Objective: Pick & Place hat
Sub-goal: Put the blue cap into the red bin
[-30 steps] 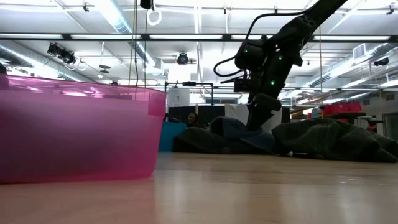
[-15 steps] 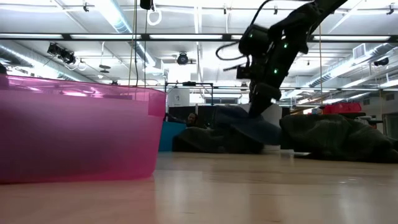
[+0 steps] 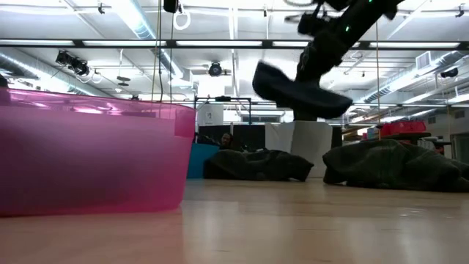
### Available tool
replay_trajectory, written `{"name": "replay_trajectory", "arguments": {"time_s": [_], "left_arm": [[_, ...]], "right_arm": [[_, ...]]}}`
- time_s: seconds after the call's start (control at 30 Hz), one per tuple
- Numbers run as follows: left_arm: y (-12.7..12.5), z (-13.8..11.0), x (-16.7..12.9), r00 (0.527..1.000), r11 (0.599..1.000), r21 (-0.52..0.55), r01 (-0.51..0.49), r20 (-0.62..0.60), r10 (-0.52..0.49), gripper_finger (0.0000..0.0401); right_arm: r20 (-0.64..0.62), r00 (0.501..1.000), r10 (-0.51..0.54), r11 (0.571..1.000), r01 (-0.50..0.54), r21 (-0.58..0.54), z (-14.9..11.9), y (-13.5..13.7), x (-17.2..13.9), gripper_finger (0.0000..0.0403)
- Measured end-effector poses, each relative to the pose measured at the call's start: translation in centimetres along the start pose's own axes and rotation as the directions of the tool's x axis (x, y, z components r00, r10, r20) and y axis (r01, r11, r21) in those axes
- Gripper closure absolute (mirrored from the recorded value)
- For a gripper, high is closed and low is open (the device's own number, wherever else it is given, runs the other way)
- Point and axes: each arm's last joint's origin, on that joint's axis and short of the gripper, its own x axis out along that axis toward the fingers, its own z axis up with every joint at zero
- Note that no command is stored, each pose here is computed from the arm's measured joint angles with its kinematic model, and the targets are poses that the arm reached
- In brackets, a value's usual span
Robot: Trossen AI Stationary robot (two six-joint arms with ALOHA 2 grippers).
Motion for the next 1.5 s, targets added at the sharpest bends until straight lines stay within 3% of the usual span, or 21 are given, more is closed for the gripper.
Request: {"name": "replay_trajectory", "arguments": {"time_s": [0.3, 0.5, 0.8, 1.07, 1.33, 1.5], "left_arm": [[1.5, 1.2, 0.7, 0.994, 0.954, -0.289, -0.078, 0.051, 0.097, 0.0261], [2.8, 1.8, 1.2, 0.992, 0.903, -0.412, -0.124, -0.018, 0.128, 0.0261], [3.7, 2.2, 1.6, 0.988, 0.831, -0.533, -0.155, -0.081, 0.132, 0.0261], [4.0, 1.7, 2.1, 0.985, 0.797, -0.579, -0.169, -0.116, 0.125, 0.0259], [3.9, 1.0, 3.5, 0.989, 0.787, -0.605, -0.117, -0.14, 0.04, 0.0195], [4.3, 0.2, 4.1, 0.981, 0.782, -0.606, -0.147, -0.192, 0.036, 0.0141]], "right_arm": [[0.172, 0.981, 0.088, 0.995, -0.08, -0.053, 1.0, 2.1, -4.4, 0.0402], [0.276, 0.949, 0.154, 0.986, -0.132, -0.098, 1.8, 3.9, -5.7, 0.0403], [0.412, 0.889, 0.199, 0.974, -0.134, -0.18, 3.2, 5.5, -6.6, 0.0403], [0.399, 0.895, 0.201, 0.968, -0.12, -0.22, 3.2, 5.7, -6.0, 0.0403], [0.389, 0.896, 0.214, 0.964, -0.13, -0.231, 3.3, 6.1, -5.4, 0.0403], [0.395, 0.891, 0.226, 0.962, -0.14, -0.235, 3.3, 6.1, -5.4, 0.0403]]}}
